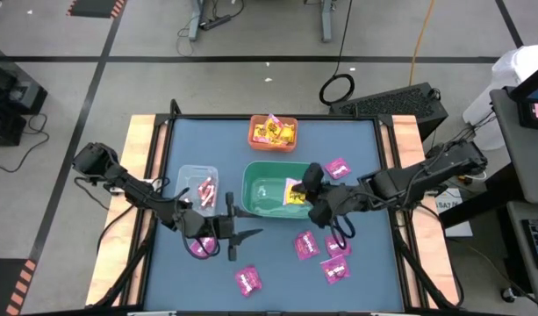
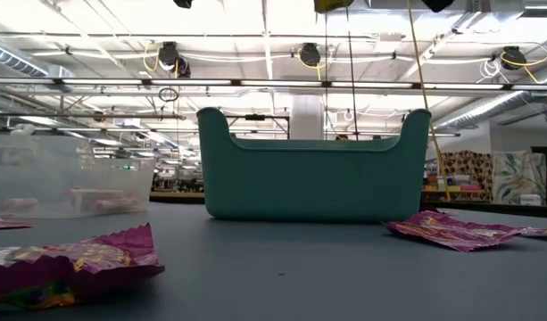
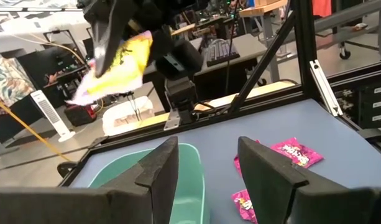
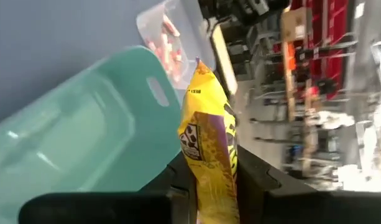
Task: Sort candy
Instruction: Put the yellow candy into the orange bin
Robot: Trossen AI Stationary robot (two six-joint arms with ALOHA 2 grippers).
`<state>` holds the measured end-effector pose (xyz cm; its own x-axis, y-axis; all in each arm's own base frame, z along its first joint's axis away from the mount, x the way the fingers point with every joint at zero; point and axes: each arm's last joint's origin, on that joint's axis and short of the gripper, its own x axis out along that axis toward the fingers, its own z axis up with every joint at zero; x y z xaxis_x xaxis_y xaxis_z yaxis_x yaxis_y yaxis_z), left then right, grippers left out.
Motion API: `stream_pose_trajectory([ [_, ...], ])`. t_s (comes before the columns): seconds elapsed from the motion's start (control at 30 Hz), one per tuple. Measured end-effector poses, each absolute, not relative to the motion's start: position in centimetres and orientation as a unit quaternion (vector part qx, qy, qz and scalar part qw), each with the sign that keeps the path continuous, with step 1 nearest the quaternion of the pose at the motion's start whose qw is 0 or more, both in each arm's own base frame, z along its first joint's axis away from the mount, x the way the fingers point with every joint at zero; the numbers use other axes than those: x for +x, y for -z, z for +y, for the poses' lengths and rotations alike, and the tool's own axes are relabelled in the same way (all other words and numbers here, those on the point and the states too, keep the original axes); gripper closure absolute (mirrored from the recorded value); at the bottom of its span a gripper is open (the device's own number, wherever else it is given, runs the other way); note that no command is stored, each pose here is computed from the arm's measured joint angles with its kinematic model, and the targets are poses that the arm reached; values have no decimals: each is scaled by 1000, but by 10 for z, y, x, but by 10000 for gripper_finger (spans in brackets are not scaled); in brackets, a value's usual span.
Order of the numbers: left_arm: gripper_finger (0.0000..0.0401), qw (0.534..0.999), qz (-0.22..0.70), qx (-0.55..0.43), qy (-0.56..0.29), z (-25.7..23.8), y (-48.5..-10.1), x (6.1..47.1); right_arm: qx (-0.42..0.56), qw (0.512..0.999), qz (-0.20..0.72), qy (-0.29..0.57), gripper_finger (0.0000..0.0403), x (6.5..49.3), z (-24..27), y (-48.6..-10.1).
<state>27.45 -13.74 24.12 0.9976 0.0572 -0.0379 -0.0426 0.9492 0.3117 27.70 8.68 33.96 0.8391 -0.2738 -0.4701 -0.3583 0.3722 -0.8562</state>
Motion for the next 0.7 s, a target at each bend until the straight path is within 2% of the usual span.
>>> stream_pose_trajectory([
  [0.17, 228, 987, 24, 157, -25, -137, -241, 274, -586, 758, 286, -26, 339, 278, 85, -340],
  [0.37, 228, 987, 25, 157, -25, -137, -241, 274, -552, 783, 287, -12, 339, 278, 84, -340],
  [0.5, 228, 987, 25, 157, -25, -137, -241, 274, -484, 825, 290, 18, 339, 280, 79, -340],
  [0.7, 228, 987, 25, 157, -25, -137, -241, 274, -319, 896, 293, 99, 339, 284, 60, -340],
])
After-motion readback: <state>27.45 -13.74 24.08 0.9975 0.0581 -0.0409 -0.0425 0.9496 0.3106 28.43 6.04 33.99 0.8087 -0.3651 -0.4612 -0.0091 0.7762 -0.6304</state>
